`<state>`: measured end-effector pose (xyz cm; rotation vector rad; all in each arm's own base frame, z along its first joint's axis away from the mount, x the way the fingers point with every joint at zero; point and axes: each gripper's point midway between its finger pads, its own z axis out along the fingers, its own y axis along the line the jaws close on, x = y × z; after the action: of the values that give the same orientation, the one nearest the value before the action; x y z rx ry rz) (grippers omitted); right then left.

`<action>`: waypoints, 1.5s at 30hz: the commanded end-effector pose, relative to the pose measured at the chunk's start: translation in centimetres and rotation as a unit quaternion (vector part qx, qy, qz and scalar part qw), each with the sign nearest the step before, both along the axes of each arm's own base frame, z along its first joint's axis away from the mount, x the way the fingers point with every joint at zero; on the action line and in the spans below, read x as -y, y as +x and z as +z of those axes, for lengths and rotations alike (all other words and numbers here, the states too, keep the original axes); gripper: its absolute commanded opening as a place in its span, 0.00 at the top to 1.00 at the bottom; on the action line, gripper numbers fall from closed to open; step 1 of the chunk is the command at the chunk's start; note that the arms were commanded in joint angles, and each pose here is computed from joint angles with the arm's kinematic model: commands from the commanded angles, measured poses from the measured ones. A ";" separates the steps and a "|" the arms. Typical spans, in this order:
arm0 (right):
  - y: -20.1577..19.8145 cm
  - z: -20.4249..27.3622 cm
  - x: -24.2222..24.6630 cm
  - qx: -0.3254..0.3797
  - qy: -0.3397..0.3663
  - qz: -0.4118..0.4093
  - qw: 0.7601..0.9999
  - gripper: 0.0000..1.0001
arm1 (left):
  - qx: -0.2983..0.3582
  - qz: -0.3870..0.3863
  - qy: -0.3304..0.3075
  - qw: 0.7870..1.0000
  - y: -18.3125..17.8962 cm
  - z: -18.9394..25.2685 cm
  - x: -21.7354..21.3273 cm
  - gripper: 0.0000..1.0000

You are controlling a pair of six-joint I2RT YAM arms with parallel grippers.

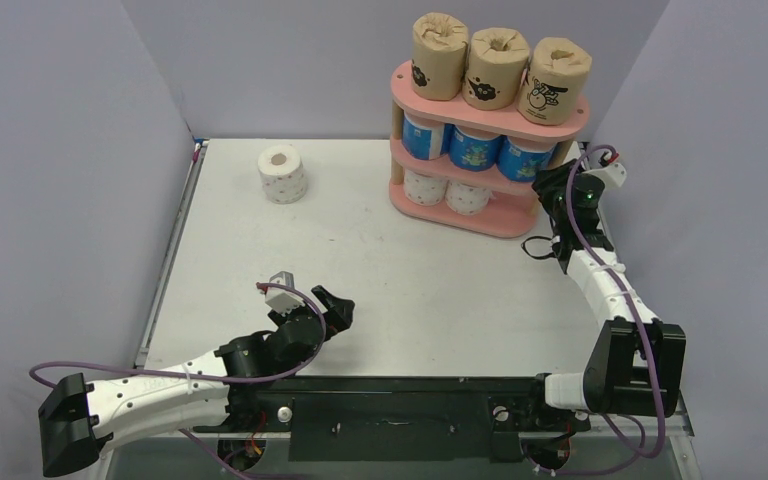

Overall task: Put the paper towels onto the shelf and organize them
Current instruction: Move the paper towel to the shelf.

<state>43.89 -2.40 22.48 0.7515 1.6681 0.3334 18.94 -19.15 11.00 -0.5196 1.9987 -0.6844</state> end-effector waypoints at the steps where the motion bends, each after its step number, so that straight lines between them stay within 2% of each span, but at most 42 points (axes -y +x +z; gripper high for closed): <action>1: 1.4 3.1 -0.6 0.047 0.003 0.011 0.999 0.63 | 0.009 0.010 -0.003 1.000 0.3 0.8 -0.1 0.05; 19: 1.9 2.9 -0.6 0.042 0.003 0.012 0.999 0.62 | 0.007 0.012 -0.003 1.000 0.3 0.6 -0.2 0.04; 25: 0.5 3.5 -0.5 0.039 -0.001 0.009 0.999 0.56 | 0.010 0.015 -0.004 1.000 0.3 0.9 -0.4 0.04; 29: -2.0 4.0 -0.4 0.026 -0.001 0.003 1.000 0.44 | 0.016 0.023 -0.003 1.000 0.4 1.3 -0.9 0.03; 32: -5.0 4.6 -0.9 0.027 -0.002 0.001 1.000 0.39 | 0.028 0.032 -0.002 0.999 0.7 2.2 -1.3 0.03; 33: -5.9 3.4 -1.0 0.009 -0.001 0.001 1.000 0.37 | 0.034 0.030 0.002 0.999 0.8 2.6 -1.5 0.01; 38: -10.5 3.4 -4.6 0.010 -0.012 0.047 0.999 0.34 | 0.052 0.036 0.009 0.998 1.7 4.8 -1.8 0.04; 45: -15.9 -0.6 -11.2 -0.030 -0.059 0.145 0.987 0.34 | 0.052 0.052 0.009 0.997 4.5 7.4 -3.2 0.04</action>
<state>30.41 6.97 25.64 0.5121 1.7182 0.4902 21.58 -16.52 15.29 -0.5564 1.8977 -0.6044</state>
